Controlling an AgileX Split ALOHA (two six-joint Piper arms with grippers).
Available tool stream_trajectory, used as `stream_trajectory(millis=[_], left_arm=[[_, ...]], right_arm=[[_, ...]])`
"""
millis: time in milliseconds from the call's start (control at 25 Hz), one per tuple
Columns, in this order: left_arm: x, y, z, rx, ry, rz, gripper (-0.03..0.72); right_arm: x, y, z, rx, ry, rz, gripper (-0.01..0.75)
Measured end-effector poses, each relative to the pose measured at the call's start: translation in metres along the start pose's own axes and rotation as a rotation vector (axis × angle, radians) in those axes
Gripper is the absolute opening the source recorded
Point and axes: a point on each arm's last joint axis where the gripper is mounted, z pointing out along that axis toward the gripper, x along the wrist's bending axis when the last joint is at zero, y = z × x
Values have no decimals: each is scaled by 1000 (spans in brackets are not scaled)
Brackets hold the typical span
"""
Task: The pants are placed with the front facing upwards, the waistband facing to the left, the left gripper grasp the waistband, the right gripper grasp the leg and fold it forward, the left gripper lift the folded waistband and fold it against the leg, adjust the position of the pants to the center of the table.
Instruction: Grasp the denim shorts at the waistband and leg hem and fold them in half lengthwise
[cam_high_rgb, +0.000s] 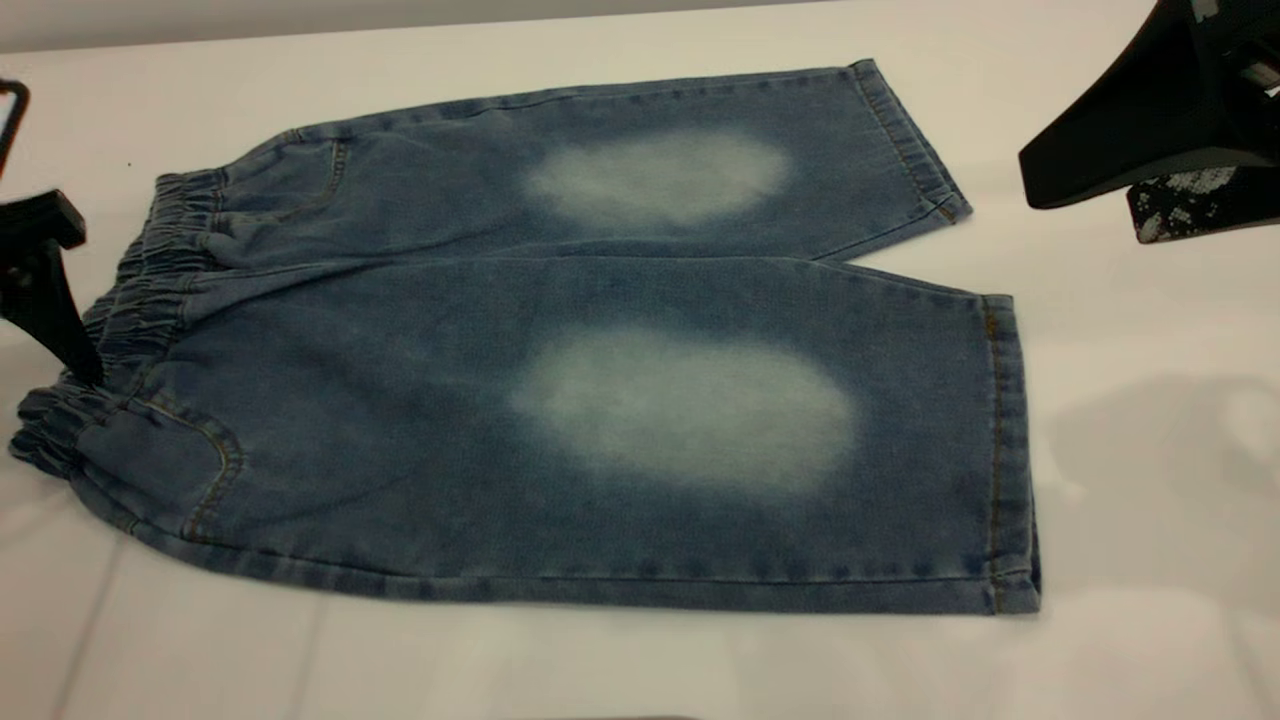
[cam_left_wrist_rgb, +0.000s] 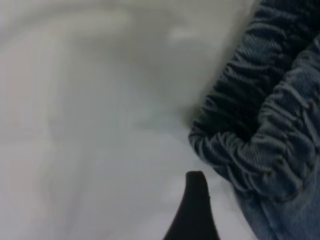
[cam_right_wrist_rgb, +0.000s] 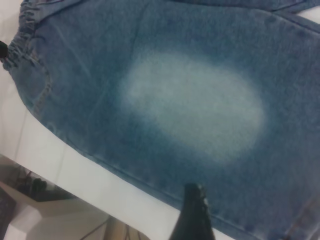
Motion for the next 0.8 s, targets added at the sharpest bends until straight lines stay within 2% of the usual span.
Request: stream_trajectory(millis=[560, 680, 800], left_arm=[[5, -1, 34, 28, 27, -20, 544], [6, -1, 37, 27, 27, -26, 486], [5, -1, 39, 29, 25, -37, 360]], right_arm=[[0, 0, 0, -3, -5, -7, 497], [0, 0, 0, -3, -5, -7, 497], [-1, 0, 0, -5, -8, -7, 497]])
